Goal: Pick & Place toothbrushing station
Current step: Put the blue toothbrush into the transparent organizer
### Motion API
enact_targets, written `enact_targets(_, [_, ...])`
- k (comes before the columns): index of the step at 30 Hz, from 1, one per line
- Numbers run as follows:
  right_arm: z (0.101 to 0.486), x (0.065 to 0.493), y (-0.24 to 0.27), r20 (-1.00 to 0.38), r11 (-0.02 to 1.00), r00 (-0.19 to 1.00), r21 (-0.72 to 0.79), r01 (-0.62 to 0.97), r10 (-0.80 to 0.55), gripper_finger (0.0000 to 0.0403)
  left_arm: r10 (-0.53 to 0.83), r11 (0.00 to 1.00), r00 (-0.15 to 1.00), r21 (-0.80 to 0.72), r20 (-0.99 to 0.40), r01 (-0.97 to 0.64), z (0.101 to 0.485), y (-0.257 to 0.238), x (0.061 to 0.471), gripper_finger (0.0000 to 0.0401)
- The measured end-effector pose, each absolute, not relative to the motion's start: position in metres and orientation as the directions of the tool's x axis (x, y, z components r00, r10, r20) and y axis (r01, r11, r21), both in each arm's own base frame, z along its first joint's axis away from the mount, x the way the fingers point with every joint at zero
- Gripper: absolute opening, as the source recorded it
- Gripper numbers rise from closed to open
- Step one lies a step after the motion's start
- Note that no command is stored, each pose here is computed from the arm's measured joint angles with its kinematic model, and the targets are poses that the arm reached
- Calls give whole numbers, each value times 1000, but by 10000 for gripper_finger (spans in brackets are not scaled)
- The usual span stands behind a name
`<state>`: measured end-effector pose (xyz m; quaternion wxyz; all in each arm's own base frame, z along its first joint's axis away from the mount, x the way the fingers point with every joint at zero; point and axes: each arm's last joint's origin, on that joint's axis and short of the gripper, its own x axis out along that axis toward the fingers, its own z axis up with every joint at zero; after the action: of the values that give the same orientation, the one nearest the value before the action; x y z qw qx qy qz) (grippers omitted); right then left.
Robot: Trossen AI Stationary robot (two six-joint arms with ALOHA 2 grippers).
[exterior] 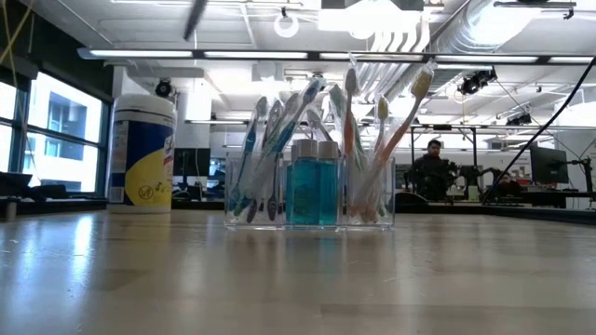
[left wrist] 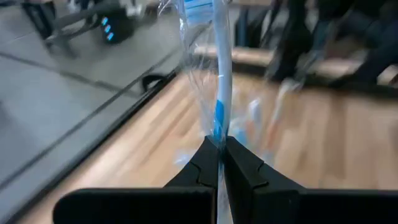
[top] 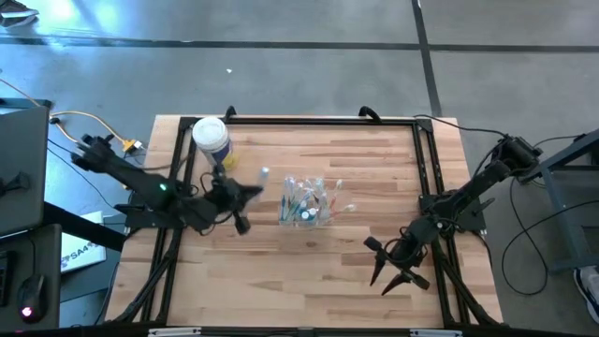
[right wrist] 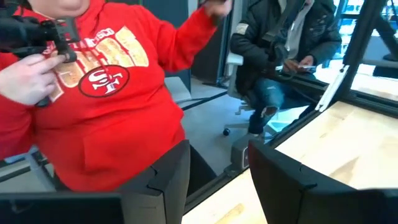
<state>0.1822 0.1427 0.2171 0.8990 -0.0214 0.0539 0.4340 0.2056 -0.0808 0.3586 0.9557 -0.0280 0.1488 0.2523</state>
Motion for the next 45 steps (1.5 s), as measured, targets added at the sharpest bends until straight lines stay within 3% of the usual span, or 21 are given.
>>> enact_targets(9, [219, 183, 143, -96, 628, 625, -3, -778, 774, 155, 383, 910, 923, -183, 28, -372, 270, -97, 208, 2])
enact_targets(15, [219, 184, 141, -93, 648, 649, -41, -761, 755, 155, 408, 903, 909, -185, 83, -389, 227, -97, 218, 2])
enact_targets(21, [219, 186, 140, -95, 702, 705, -65, -709, 703, 155, 405, 910, 901, -162, 155, -381, 208, -96, 241, 2])
enact_targets(45, [220, 186, 140, -91, 704, 707, -68, -707, 701, 155, 489, 845, 872, -242, -11, -477, 170, -93, 251, 3])
